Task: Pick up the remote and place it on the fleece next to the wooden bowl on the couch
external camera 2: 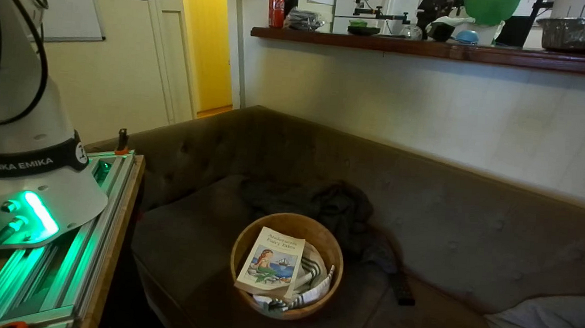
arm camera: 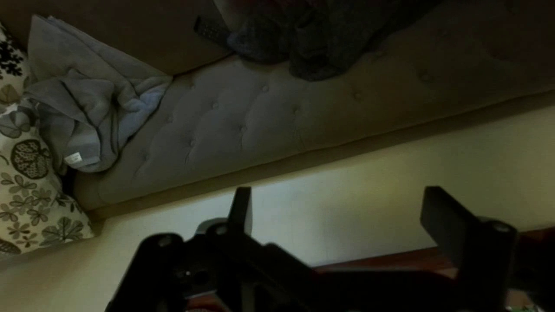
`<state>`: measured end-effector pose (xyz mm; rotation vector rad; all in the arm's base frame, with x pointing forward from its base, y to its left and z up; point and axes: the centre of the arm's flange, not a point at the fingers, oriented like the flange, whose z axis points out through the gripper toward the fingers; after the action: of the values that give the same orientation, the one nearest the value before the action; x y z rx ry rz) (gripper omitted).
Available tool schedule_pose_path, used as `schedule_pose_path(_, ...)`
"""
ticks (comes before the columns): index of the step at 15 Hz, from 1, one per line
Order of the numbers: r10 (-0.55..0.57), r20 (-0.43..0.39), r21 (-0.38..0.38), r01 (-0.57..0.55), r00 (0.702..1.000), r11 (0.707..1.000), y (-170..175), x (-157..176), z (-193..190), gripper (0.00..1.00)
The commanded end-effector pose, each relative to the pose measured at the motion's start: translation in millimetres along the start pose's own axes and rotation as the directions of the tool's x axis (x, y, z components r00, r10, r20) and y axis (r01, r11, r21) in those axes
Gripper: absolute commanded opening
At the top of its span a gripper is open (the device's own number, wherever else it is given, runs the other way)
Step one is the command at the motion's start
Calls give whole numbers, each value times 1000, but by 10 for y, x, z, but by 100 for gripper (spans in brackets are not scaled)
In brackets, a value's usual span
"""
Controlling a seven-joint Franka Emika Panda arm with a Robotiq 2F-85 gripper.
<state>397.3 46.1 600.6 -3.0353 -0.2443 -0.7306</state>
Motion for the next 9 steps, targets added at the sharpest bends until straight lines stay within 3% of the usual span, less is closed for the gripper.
schedule_pose_path(1,-19,-43,30,20,999,999,-193,560,-107,100)
schedule_pose_path(5,-68,-59,42,71,996,997,-498,1030,-116,100)
schedule_pose_path(9,-75,-66,32,78,995,996,-753,1163,-141,100)
